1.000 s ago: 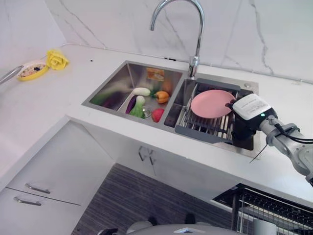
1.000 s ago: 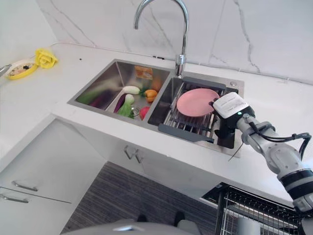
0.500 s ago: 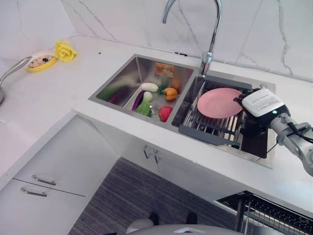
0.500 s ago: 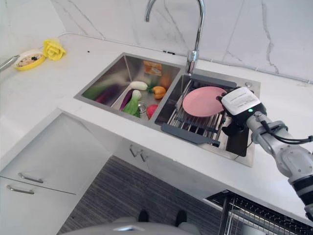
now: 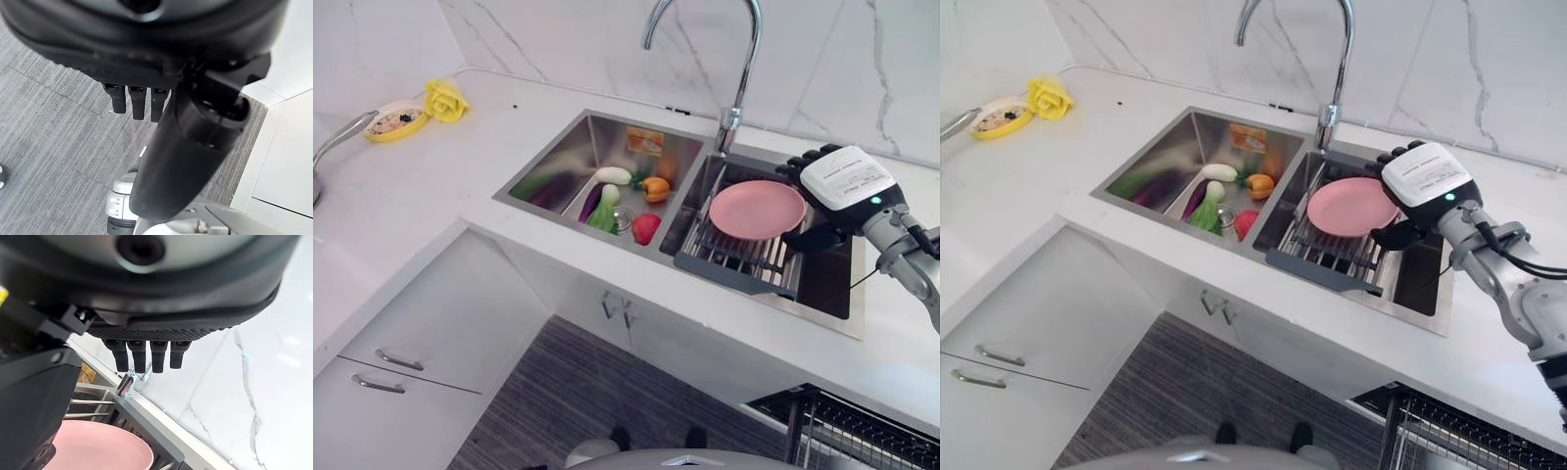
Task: Place the dishes in the dishwasher.
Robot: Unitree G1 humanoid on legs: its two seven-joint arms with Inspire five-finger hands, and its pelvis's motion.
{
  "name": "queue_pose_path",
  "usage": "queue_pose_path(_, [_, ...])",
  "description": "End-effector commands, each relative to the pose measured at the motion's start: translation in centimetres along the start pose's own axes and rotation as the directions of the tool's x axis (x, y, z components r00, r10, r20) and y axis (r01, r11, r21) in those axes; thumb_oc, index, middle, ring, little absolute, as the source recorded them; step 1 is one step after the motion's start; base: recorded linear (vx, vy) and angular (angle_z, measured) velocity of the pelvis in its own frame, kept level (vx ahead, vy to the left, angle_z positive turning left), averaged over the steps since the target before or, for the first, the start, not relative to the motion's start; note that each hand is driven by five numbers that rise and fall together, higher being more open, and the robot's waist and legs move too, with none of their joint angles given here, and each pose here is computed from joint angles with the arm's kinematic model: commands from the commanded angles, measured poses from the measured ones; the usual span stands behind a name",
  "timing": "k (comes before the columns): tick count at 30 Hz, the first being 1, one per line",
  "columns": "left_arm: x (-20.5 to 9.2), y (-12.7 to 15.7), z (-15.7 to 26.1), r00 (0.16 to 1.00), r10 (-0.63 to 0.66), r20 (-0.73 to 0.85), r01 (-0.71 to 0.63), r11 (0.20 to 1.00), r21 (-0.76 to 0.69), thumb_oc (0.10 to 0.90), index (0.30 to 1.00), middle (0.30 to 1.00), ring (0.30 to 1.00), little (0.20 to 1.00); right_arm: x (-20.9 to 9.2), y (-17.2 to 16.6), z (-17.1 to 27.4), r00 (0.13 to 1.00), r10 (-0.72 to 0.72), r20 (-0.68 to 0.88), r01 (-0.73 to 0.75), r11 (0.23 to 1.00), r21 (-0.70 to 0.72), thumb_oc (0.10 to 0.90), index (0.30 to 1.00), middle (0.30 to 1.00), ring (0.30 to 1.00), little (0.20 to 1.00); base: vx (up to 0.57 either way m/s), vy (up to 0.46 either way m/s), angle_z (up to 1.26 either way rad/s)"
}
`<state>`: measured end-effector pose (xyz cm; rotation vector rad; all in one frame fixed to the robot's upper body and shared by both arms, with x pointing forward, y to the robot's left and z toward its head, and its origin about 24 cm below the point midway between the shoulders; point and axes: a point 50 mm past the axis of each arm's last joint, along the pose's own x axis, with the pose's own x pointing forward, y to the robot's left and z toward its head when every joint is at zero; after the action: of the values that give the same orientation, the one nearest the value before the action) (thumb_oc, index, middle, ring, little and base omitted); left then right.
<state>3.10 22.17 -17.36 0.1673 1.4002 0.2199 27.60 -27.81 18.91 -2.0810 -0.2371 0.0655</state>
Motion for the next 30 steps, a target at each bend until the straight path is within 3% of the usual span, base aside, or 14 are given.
queue_pose_path(1, [0.1,3.0,-0.5,0.997,0.070,-0.029,-0.068,0.996,0.062,0.800,0.900,0.900,0.900,0.900,1.0,-3.7,-0.6,0.988,-0.156,-0.020,0.156,0.988,0.012,0.800,0.900,0.900,0.900,0.900,0.04,-0.002,0.00])
queue_pose_path(9, [0.0,3.1,-1.0,0.997,0.070,-0.046,-0.067,0.996,0.054,0.800,0.900,0.900,0.900,0.900,1.6,-1.8,-0.2,0.998,-0.061,-0.008,0.061,0.998,-0.001,0.800,0.900,0.900,0.900,0.900,0.01,-0.001,0.00])
queue_pose_path(22, [0.0,3.2,-1.1,0.996,0.077,-0.049,-0.075,0.996,0.045,0.800,0.900,0.900,0.900,0.900,2.4,-0.7,0.1,0.999,-0.031,-0.018,0.029,0.997,-0.066,0.800,0.900,0.900,0.900,0.900,0.00,-0.003,0.03])
queue_pose_path(30, [0.0,3.1,-0.9,0.995,0.093,-0.039,-0.092,0.995,0.033,0.800,0.900,0.900,0.900,0.900,2.4,1.5,-0.9,0.993,-0.033,-0.117,0.013,0.986,-0.168,0.800,0.900,0.900,0.900,0.900,0.00,-0.006,0.05])
